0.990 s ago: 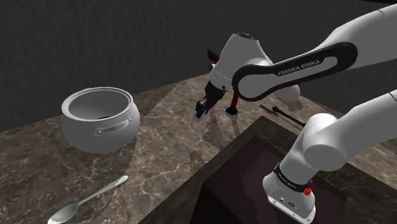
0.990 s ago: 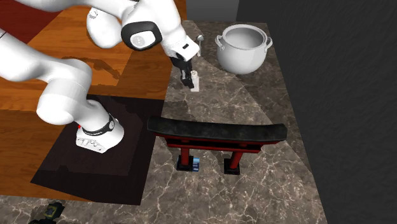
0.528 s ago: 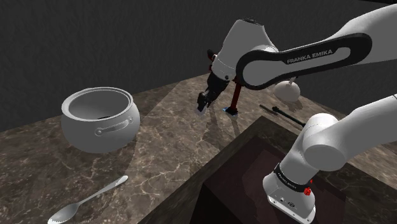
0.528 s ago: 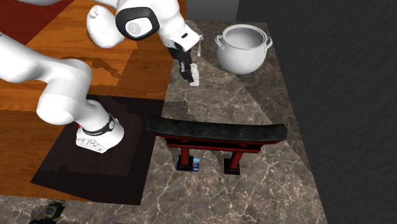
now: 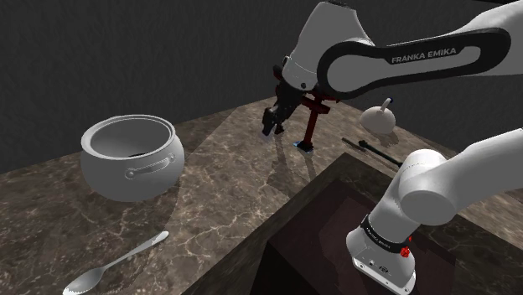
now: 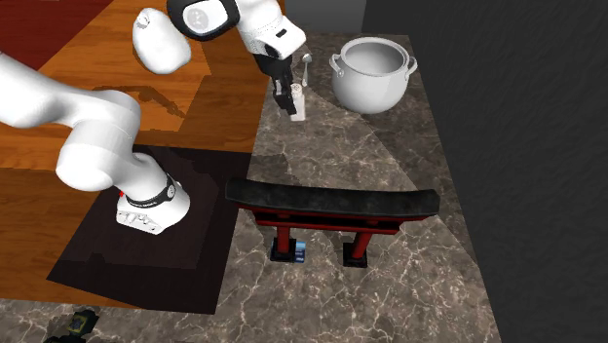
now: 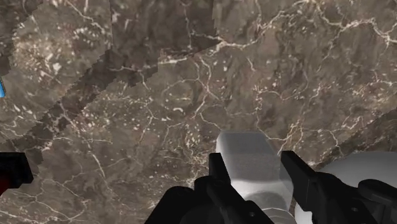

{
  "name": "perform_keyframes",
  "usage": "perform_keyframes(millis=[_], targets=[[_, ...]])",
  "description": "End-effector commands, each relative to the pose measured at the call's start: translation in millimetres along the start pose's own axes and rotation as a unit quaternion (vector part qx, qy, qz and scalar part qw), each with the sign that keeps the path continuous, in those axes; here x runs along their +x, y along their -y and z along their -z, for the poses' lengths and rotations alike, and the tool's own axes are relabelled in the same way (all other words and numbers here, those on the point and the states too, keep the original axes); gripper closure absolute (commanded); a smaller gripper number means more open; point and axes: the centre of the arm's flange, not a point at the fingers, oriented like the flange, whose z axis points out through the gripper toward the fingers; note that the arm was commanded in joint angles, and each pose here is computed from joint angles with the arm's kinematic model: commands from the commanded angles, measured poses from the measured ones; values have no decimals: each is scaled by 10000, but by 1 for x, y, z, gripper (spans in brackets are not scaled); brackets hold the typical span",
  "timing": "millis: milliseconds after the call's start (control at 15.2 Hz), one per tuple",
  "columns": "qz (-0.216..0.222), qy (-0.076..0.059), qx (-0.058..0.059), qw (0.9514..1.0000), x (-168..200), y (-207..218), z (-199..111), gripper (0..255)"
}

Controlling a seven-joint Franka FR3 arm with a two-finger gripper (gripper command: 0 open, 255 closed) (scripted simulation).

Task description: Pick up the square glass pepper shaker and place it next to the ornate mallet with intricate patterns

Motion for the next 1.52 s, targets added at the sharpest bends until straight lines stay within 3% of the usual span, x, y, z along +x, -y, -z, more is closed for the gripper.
perform_keyframes(millis=[0,1452], targets=[[0,2,-1,10000,-3,-12,5,255],[0,2,-1,10000,-71,-293,32,255]])
